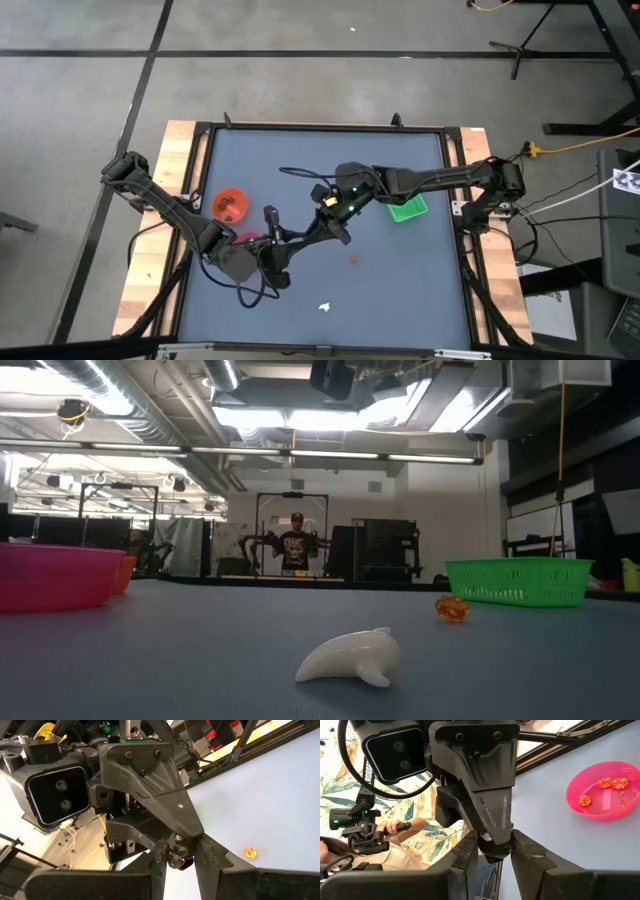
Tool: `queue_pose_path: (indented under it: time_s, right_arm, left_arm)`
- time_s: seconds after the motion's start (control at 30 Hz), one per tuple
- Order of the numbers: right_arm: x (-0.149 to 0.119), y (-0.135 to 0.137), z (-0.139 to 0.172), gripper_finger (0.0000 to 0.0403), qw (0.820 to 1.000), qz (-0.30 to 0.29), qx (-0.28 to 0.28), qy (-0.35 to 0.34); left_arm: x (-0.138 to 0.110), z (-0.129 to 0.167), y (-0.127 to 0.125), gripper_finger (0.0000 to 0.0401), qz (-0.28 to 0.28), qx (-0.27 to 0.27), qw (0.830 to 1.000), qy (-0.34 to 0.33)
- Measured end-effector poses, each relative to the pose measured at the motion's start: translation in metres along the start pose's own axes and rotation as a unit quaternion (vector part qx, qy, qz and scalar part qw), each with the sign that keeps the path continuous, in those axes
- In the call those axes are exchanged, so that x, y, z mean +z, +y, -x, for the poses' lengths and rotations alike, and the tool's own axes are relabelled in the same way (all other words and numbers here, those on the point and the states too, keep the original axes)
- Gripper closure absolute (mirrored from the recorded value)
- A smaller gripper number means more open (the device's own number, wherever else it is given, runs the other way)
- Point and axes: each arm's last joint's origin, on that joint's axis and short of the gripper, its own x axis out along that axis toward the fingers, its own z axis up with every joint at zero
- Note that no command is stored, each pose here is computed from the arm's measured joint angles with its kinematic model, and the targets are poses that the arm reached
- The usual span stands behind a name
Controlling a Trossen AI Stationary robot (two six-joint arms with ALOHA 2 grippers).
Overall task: Sort Halloween decoration
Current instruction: Put the black skull toy into the orange bowl
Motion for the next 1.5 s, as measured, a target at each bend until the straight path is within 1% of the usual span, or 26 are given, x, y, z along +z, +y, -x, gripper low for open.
queue_pose_path:
  time_s: [0.1, 0.3, 0.43, 0.63, 0.73, 0.87, 0.93, 1.03, 1.13, 1.23, 1.3, 1.37, 1.5]
  right_arm:
    - [0.000, 0.000, 0.000, 0.0289, 1.000, 0.000, 0.000, 0.000]
    - [-0.001, -0.001, 0.000, 0.0223, 1.000, -0.002, -0.003, 0.002]
    - [0.000, -0.001, 0.001, 0.0195, 1.000, -0.003, 0.011, 0.011]
    - [0.002, -0.004, 0.006, 0.0192, 0.999, -0.007, 0.042, 0.034]
    - [0.004, -0.007, 0.009, 0.0193, 0.998, -0.007, 0.047, 0.036]
    - [0.004, -0.013, 0.013, 0.0193, 0.998, -0.004, 0.046, 0.052]
    - [0.002, -0.018, 0.015, 0.0193, 0.997, -0.001, 0.034, 0.065]
    - [-0.002, -0.028, 0.021, 0.0193, 0.997, -0.001, -0.002, 0.081]
    - [-0.005, -0.040, 0.029, 0.0193, 0.994, 0.001, -0.058, 0.092]
    - [-0.007, -0.053, 0.039, 0.0193, 0.987, 0.009, -0.123, 0.102]
    - [-0.007, -0.060, 0.045, 0.0193, 0.982, 0.019, -0.157, 0.106]
    - [-0.006, -0.066, 0.051, 0.0193, 0.978, 0.030, -0.178, 0.107]
    - [-0.001, -0.073, 0.058, 0.0193, 0.975, 0.031, -0.198, 0.096]
  left_arm:
    - [0.000, 0.000, 0.000, 0.0350, 0.002, 0.000, 1.000, 0.000]
    - [0.000, 0.000, 0.000, 0.0350, 0.002, 0.001, 1.000, 0.000]
    - [0.000, 0.000, 0.000, 0.0350, 0.002, 0.001, 1.000, 0.000]
    - [0.000, 0.000, 0.000, 0.0350, 0.002, 0.002, 1.000, 0.000]
    - [-0.001, 0.000, 0.001, 0.0350, -0.001, 0.011, 1.000, 0.005]
    - [-0.006, 0.000, 0.001, 0.0350, -0.023, 0.026, 0.999, 0.026]
    - [-0.007, 0.000, 0.001, 0.0350, -0.028, 0.026, 0.999, 0.032]
    - [-0.010, -0.001, 0.001, 0.0350, -0.032, 0.027, 0.998, 0.040]
    - [-0.013, -0.002, 0.002, 0.0350, -0.036, 0.028, 0.998, 0.052]
    - [-0.019, -0.005, 0.004, 0.0350, -0.035, 0.030, 0.996, 0.074]
    - [-0.026, -0.007, 0.006, 0.0350, -0.033, 0.033, 0.994, 0.096]
    - [-0.034, -0.009, 0.009, 0.0350, -0.032, 0.038, 0.991, 0.125]
    - [-0.056, -0.012, 0.018, 0.0350, -0.013, 0.035, 0.979, 0.202]
